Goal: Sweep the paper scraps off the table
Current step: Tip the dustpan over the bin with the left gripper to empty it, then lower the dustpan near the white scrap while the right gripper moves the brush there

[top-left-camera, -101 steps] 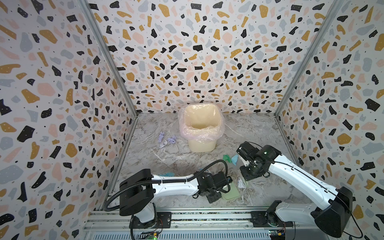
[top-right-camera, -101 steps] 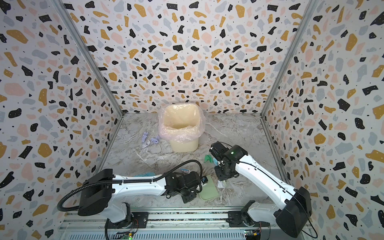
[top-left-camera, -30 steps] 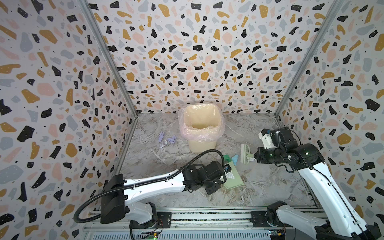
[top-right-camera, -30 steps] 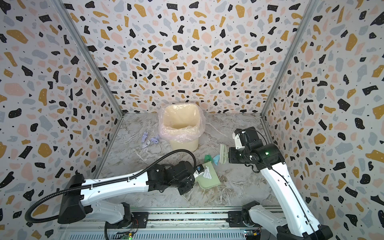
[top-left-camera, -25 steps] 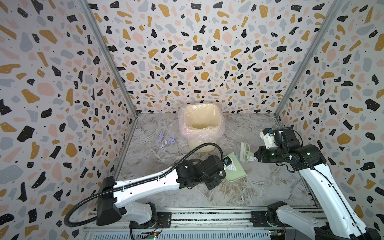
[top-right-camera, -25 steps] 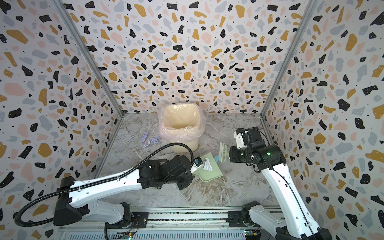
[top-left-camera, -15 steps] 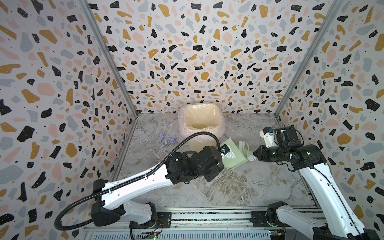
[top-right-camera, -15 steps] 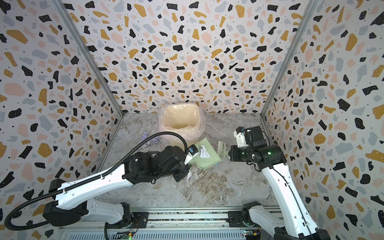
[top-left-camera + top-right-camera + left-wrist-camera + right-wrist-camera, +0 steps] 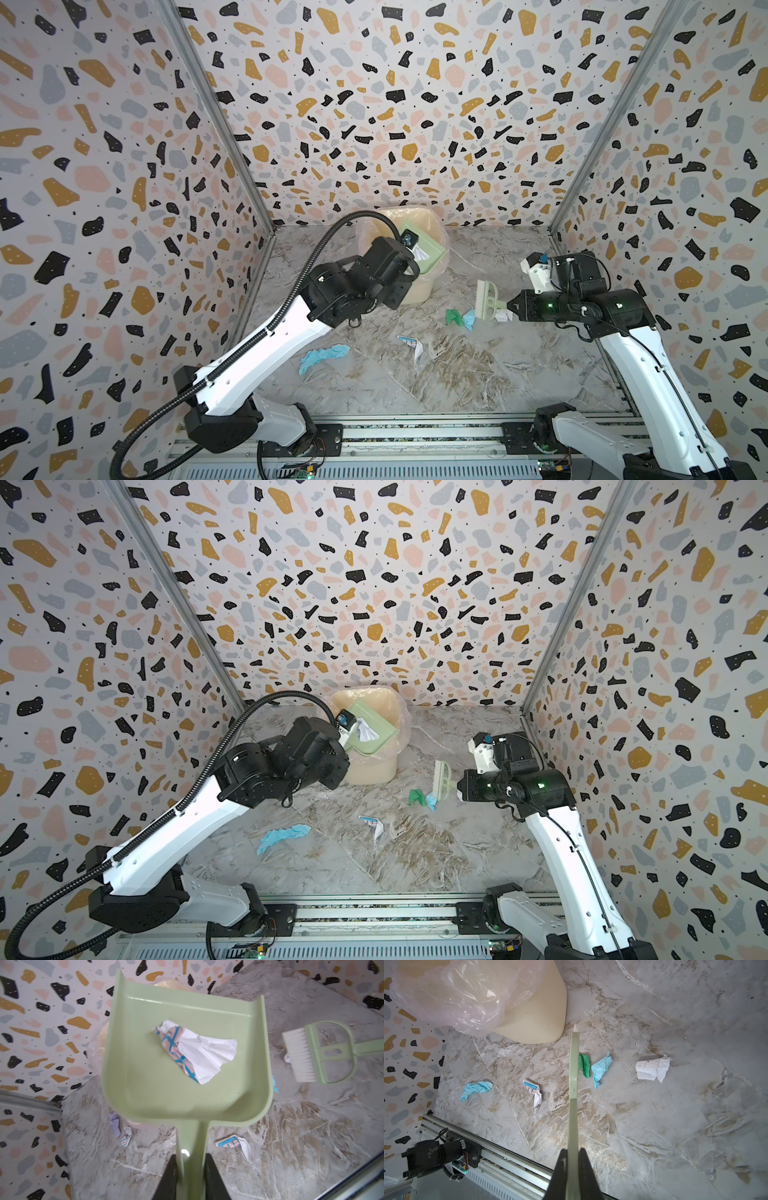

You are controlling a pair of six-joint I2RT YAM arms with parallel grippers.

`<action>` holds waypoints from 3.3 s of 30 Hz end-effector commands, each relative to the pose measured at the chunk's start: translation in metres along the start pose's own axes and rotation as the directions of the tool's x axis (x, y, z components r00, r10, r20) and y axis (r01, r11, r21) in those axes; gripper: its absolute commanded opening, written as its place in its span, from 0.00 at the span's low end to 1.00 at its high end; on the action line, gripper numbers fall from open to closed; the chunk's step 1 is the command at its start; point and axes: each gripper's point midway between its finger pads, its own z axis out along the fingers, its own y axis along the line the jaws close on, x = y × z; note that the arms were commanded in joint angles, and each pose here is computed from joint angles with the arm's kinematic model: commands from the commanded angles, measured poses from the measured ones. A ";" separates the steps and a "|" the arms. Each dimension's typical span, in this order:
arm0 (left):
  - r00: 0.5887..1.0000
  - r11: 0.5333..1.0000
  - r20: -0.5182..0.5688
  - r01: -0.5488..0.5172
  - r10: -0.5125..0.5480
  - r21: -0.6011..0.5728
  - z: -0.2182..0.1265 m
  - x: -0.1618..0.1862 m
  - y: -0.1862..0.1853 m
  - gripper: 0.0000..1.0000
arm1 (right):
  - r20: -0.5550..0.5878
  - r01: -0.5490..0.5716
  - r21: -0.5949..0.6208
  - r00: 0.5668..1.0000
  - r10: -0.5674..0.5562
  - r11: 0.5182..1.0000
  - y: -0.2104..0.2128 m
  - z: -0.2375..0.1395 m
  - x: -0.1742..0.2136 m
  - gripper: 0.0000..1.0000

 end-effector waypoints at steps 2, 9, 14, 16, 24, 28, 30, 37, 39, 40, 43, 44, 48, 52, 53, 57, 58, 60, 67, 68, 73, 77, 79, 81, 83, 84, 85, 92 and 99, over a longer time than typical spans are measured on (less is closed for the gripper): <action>1.000 0.995 0.001 0.003 -0.003 -0.101 0.002 -0.010 0.039 0.00 | 0.014 0.031 -0.030 0.999 -0.030 0.999 0.003 -0.001 -0.004 0.00; 0.985 0.966 -0.109 -0.157 0.137 -0.207 0.021 -0.018 0.064 0.00 | 0.005 0.038 -0.041 0.999 -0.037 0.998 -0.004 0.001 -0.003 0.00; 0.965 0.913 -0.140 -0.258 0.224 -0.316 0.022 -0.031 0.084 0.00 | -0.004 0.032 -0.066 0.999 -0.033 0.997 -0.006 0.004 -0.001 0.00; 0.950 0.883 -0.169 -0.307 0.262 -0.356 0.026 -0.034 0.090 0.00 | -0.006 0.031 -0.076 0.999 -0.031 0.997 -0.005 0.006 -0.002 0.00; 0.886 0.780 -0.246 -0.463 0.394 -0.420 0.045 -0.053 0.097 0.00 | -0.026 0.018 -0.089 0.999 -0.020 0.996 -0.005 0.011 0.001 0.00; 0.828 0.696 -0.327 -0.560 0.455 -0.450 0.058 -0.055 0.101 0.00 | -0.036 0.009 -0.088 0.999 -0.012 0.996 -0.006 0.013 0.004 0.00; 0.784 0.634 -0.385 -0.621 0.488 -0.461 0.066 -0.053 0.101 0.00 | -0.042 0.004 -0.088 0.999 -0.007 0.996 -0.007 0.014 0.004 0.00; 0.684 0.523 -0.474 -0.730 0.555 -0.440 0.087 -0.047 0.090 0.00 | -0.051 -0.002 -0.092 0.999 -0.002 0.996 -0.008 0.017 0.004 0.00; 0.653 0.495 -0.494 -0.758 0.575 -0.425 0.091 -0.041 0.083 0.00 | -0.053 -0.004 -0.094 0.999 -0.001 0.996 -0.007 0.017 0.004 0.00; 0.644 0.484 -0.502 -0.765 0.578 -0.425 0.092 -0.040 0.083 0.00 | -0.054 -0.004 -0.094 0.999 -0.001 0.996 -0.007 0.017 0.004 0.00; 0.616 0.452 -0.520 -0.788 0.592 -0.419 0.091 -0.036 0.079 0.00 | -0.055 -0.004 -0.100 0.998 -0.002 0.995 -0.007 0.018 0.004 0.00; 0.610 0.443 -0.523 -0.792 0.595 -0.420 0.091 -0.035 0.079 0.00 | -0.056 -0.004 -0.102 0.998 -0.002 0.995 -0.007 0.018 0.004 0.00; 0.604 0.426 -0.528 -0.796 0.597 -0.429 0.088 -0.033 0.081 0.00 | -0.055 -0.004 -0.106 0.998 -0.001 0.994 -0.006 0.019 0.004 0.00; 0.599 0.411 -0.540 -0.800 0.591 -0.437 0.084 -0.031 0.084 0.00 | -0.053 -0.005 -0.107 0.999 -0.001 0.994 -0.006 0.019 0.004 0.00; 0.596 0.405 -0.544 -0.802 0.591 -0.439 0.083 -0.030 0.084 0.00 | -0.054 -0.004 -0.108 0.999 -0.002 0.994 -0.006 0.019 0.005 0.00; 0.601 0.392 -0.554 -0.798 0.576 -0.458 0.078 -0.032 0.089 0.00 | -0.050 -0.003 -0.109 0.999 -0.002 0.994 -0.005 0.018 0.004 0.00; 0.602 0.392 -0.553 -0.797 0.576 -0.460 0.077 -0.033 0.089 0.00 | -0.052 -0.004 -0.110 0.999 -0.001 0.994 -0.005 0.018 0.004 0.00; 0.605 0.390 -0.549 -0.794 0.577 -0.466 0.074 -0.035 0.090 0.00 | -0.050 -0.003 -0.111 0.999 -0.003 0.994 -0.005 0.017 0.005 0.00; 0.616 0.405 -0.529 -0.785 0.583 -0.469 0.071 -0.039 0.089 0.00 | -0.043 0.000 -0.108 0.999 -0.004 0.994 -0.005 0.016 0.005 0.00; 0.620 0.409 -0.526 -0.783 0.583 -0.469 0.071 -0.038 0.089 0.00 | -0.042 -0.001 -0.105 0.999 -0.004 0.994 -0.006 0.017 0.006 0.00; 0.705 0.491 -0.436 -0.706 0.560 -0.511 0.063 -0.050 0.086 0.00 | -0.031 0.008 -0.067 0.999 -0.010 0.998 -0.013 0.017 0.005 0.00; 0.781 0.597 -0.299 -0.616 0.548 -0.513 0.051 -0.066 0.067 0.00 | -0.023 0.030 0.011 0.999 -0.030 0.999 -0.025 0.017 -0.001 0.00; 0.816 0.662 -0.222 -0.566 0.533 -0.491 0.047 -0.071 0.054 0.00 | -0.020 0.044 0.045 0.999 -0.044 0.998 -0.030 0.017 -0.005 0.00; 0.846 0.728 -0.144 -0.518 0.514 -0.448 0.044 -0.073 0.037 0.00 | -0.022 0.058 0.082 0.998 -0.056 0.995 -0.035 0.017 -0.007 0.00; 0.866 0.776 -0.091 -0.483 0.491 -0.405 0.042 -0.067 0.020 0.00 | -0.027 0.074 0.121 0.997 -0.071 0.990 -0.040 0.018 -0.009 0.00; 0.874 0.798 -0.070 -0.470 0.482 -0.378 0.041 -0.064 0.012 0.00 | -0.034 0.085 0.140 0.996 -0.081 0.987 -0.041 0.020 -0.009 0.00; 0.885 0.824 -0.045 -0.450 0.464 -0.343 0.041 -0.060 0.003 0.00 | -0.035 0.091 0.163 0.996 -0.087 0.982 -0.042 0.020 -0.009 0.00; 0.940 0.943 0.079 -0.330 0.333 -0.045 0.040 -0.015 -0.069 0.00 | -0.055 0.163 0.394 0.987 -0.154 0.904 -0.063 0.018 -0.025 0.00; 0.970 0.944 0.075 -0.243 0.232 0.224 0.047 0.046 -0.127 0.00 | -0.100 0.316 0.559 0.944 -0.316 0.767 -0.081 0.030 -0.042 0.00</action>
